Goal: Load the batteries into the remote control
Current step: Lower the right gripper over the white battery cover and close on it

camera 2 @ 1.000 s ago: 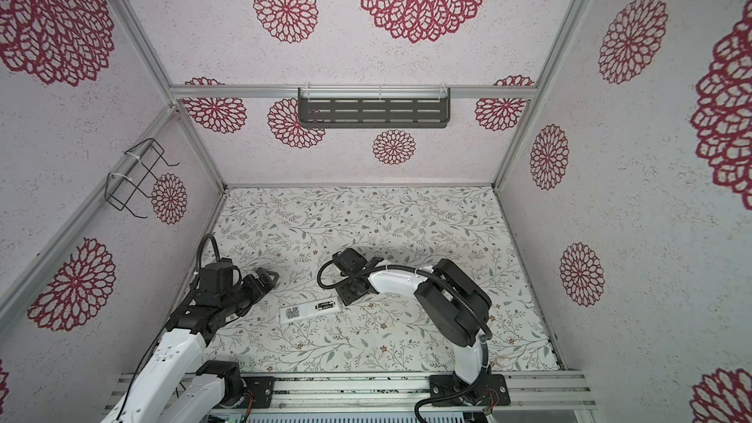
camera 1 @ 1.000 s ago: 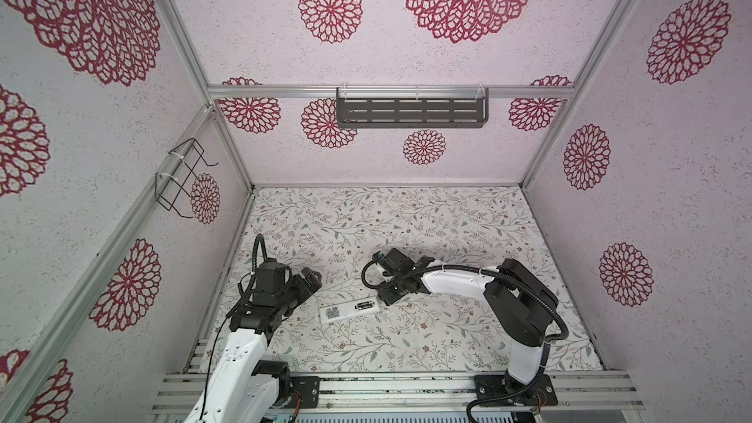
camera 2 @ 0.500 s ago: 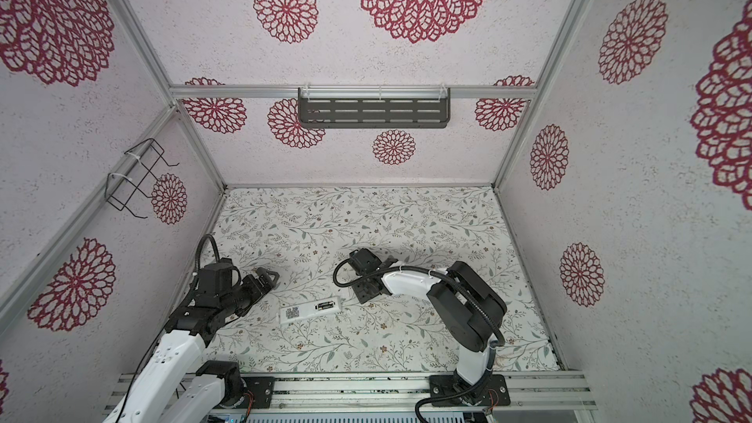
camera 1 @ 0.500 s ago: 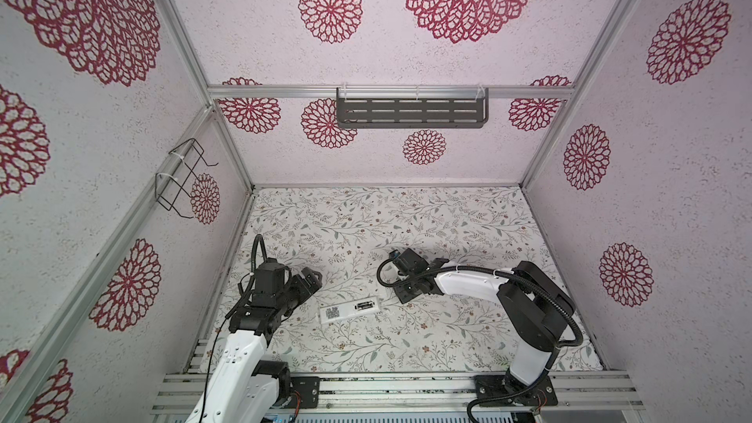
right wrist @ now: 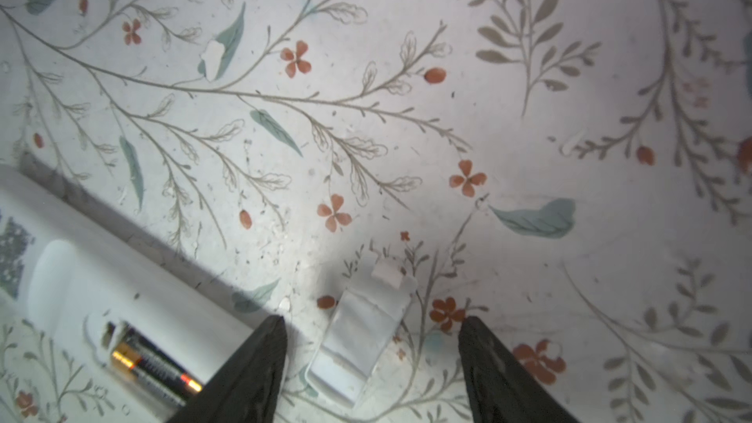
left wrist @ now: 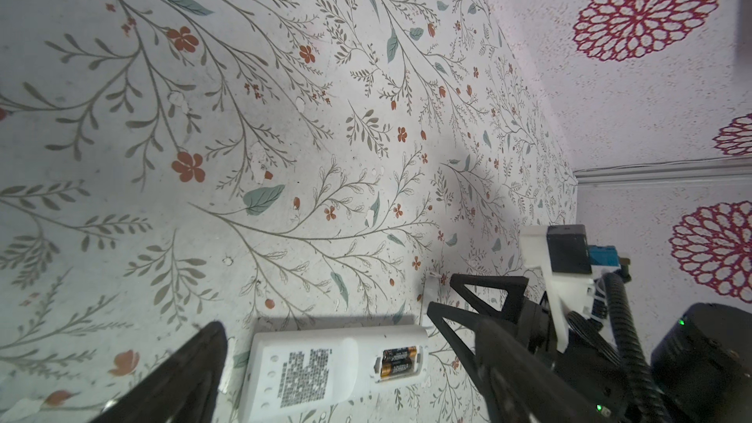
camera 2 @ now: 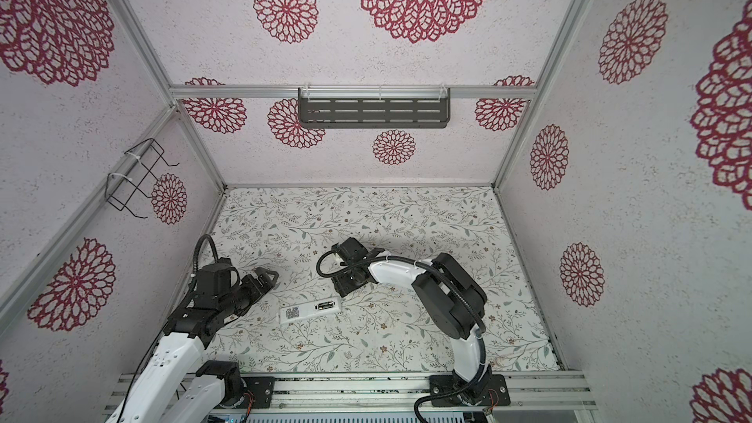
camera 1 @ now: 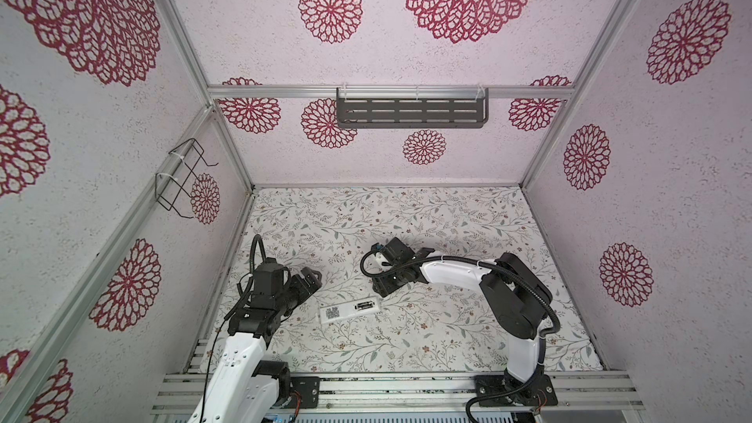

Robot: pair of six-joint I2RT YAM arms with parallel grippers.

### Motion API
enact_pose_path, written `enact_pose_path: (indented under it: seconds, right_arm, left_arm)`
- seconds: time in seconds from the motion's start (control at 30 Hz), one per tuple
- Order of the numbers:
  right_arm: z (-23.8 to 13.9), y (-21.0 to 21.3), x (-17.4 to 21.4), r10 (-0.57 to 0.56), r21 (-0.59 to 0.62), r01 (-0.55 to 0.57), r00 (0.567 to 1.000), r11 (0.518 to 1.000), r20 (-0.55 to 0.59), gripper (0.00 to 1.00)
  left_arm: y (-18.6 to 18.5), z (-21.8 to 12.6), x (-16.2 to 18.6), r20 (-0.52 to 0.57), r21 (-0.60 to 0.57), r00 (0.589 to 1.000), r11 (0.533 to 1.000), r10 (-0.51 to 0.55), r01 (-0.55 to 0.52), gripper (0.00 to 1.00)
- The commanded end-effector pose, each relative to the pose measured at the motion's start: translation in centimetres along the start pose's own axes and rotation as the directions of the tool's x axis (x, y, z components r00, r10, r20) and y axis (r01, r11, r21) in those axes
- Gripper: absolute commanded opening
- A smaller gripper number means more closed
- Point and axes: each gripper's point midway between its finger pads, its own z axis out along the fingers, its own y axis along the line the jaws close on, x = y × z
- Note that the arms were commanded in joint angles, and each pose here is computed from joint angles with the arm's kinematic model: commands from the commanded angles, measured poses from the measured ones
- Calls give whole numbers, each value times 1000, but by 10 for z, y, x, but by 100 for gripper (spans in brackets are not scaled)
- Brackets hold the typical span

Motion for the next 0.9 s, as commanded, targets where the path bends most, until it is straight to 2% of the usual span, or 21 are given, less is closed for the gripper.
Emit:
enact_pose_path:
  seconds: [0.0,0.1,0.2,0.43,0.53,0.7,0.87]
  right_arm:
    - [0,-8,12,-25,124,32,998,992,-59,71]
    - [2,-25,29,-26,233,50,994,971,-107,72]
    - [-2,-40,48,-8,292,48,991,955,-136,72]
    - [-26,-83,96,85,353,-26,984,935,-155,73]
    - [-34,-97,103,113,354,-54,982,934,-149,73]
    - [-44,-90,86,55,279,-22,992,960,-111,73]
    - [-48,-61,59,-123,124,129,991,984,-57,73]
  left_arm:
    - [3,1,0,-1,-1,1000,1000,8,-8,97]
    - [2,2,1,-2,4,1000,1000,10,-10,97]
    - [2,1,0,-2,6,1000,1000,9,-9,97]
    - [0,1,0,1,16,1000,1000,11,-11,97]
    - [-1,1,0,0,19,1000,1000,12,-12,97]
    - [-2,-1,-1,8,26,1000,1000,12,-13,97]
    - [-3,-1,-1,8,32,1000,999,14,-15,97]
